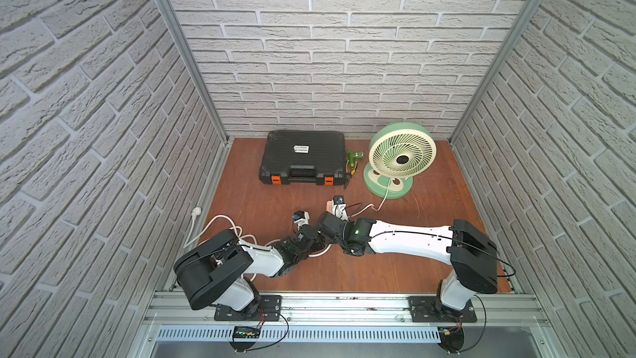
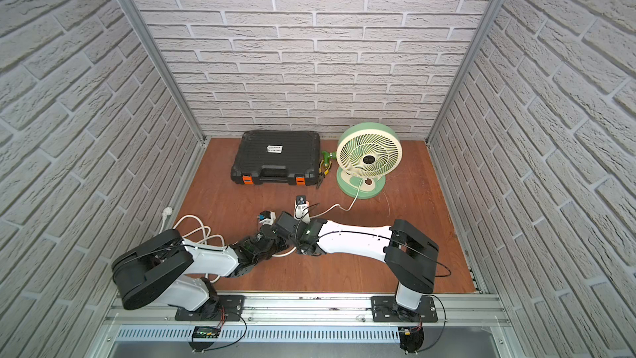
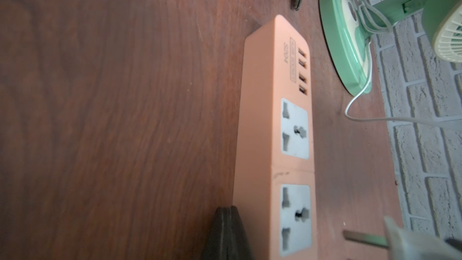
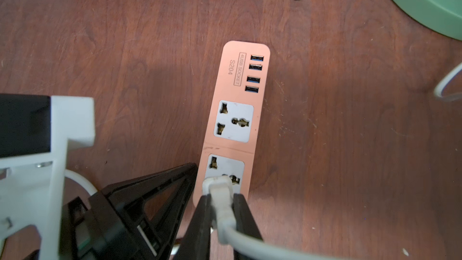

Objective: Plug the desk fan into the power strip
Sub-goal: Insert the plug into the socket.

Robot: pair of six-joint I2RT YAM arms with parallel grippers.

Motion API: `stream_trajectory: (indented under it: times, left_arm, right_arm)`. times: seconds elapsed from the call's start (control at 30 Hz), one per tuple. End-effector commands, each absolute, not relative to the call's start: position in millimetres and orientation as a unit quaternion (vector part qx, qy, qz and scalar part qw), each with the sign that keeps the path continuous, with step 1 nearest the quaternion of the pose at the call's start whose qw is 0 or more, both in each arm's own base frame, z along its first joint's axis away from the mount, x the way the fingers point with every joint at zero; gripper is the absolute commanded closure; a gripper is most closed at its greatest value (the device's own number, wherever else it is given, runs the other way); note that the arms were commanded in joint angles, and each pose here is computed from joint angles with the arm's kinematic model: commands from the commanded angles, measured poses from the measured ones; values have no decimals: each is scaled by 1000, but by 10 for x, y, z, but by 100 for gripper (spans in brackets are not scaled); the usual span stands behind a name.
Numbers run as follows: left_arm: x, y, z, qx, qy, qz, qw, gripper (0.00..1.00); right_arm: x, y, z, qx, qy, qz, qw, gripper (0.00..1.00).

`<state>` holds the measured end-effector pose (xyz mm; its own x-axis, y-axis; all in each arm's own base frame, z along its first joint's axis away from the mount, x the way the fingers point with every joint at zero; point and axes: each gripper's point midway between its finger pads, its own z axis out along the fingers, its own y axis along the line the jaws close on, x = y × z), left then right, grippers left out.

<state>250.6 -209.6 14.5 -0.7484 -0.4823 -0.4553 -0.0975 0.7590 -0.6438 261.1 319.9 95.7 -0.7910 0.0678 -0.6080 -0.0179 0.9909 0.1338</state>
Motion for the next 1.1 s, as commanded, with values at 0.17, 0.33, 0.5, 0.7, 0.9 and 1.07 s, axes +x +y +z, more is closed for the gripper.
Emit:
stream_trajectory:
  times: [0.17,0.33,0.5,0.7,0.9,1.07]
  left_arm:
    - [2479,-2137,119,-165,874,-332,314,100]
    - [2455,-2180,78,-161,874,-338,310,100]
    - [2436,-2165,41,-171,871,-340,309,100]
    - [2441,-2113,64,-179,864,-343,322,100]
    - [2439,-2082,66,-176,862,-342,331,100]
    - [2444,-2089,79,-175,860,-343,334,100]
  right_arm:
    - [2586,3164,836,54,949,40,309,97]
    - [2589,3196,834,54,949,43,307,97]
    - [2594,3209,858,56,948,51,310,97]
    - [2602,3246,865,56,948,54,308,97]
    - [2615,3191,944,64,945,49,318,97]
    - [2610,3167,957,75,945,45,315,97]
